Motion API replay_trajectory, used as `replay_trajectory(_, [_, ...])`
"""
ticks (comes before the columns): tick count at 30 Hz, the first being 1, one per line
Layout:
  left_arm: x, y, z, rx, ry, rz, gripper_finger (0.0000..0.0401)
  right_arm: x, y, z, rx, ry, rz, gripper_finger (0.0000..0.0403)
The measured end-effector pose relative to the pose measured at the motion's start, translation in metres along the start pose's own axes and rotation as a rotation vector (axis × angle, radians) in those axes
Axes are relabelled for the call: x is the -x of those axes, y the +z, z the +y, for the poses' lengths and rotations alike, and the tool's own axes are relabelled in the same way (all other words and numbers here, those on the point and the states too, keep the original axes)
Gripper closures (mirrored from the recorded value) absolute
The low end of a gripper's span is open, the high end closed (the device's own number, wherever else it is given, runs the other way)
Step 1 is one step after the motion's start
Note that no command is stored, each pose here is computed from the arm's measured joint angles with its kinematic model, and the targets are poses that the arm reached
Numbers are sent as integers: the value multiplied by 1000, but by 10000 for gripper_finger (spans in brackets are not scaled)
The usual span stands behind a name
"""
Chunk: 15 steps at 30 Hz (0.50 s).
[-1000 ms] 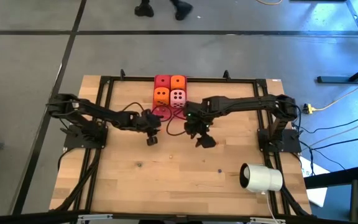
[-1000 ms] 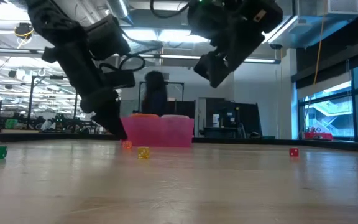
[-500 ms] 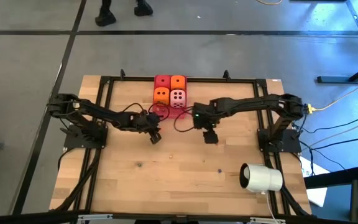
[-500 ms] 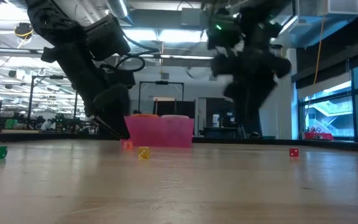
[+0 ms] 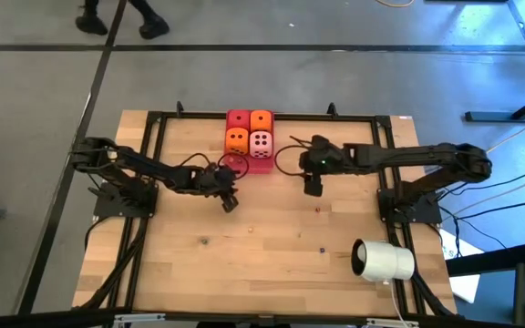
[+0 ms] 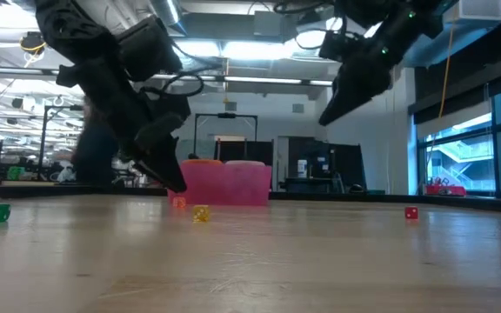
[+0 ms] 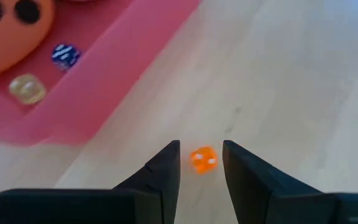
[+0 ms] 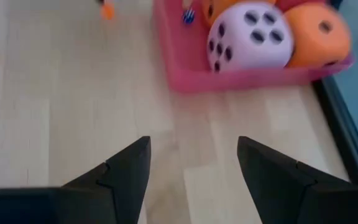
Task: Pick & Place Dice
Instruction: Put the small orange dice into the bin
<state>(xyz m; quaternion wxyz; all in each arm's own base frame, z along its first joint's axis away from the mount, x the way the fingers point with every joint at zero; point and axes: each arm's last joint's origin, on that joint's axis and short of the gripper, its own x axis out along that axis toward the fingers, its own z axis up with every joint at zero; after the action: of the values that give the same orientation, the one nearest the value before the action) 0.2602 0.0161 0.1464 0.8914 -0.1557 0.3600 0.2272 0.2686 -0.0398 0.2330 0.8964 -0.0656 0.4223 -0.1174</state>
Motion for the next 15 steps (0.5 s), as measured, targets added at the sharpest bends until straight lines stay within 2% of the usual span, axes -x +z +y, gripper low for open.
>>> replay_trajectory(9, [-13, -8, -3, 12, 39, 20, 288, 2, 4, -1, -38, -12, -38, 163])
replay_trajectory(15, [-9, -6, -3, 16, 25, 7, 288, 2, 4, -1, -40, -12, -40, 163])
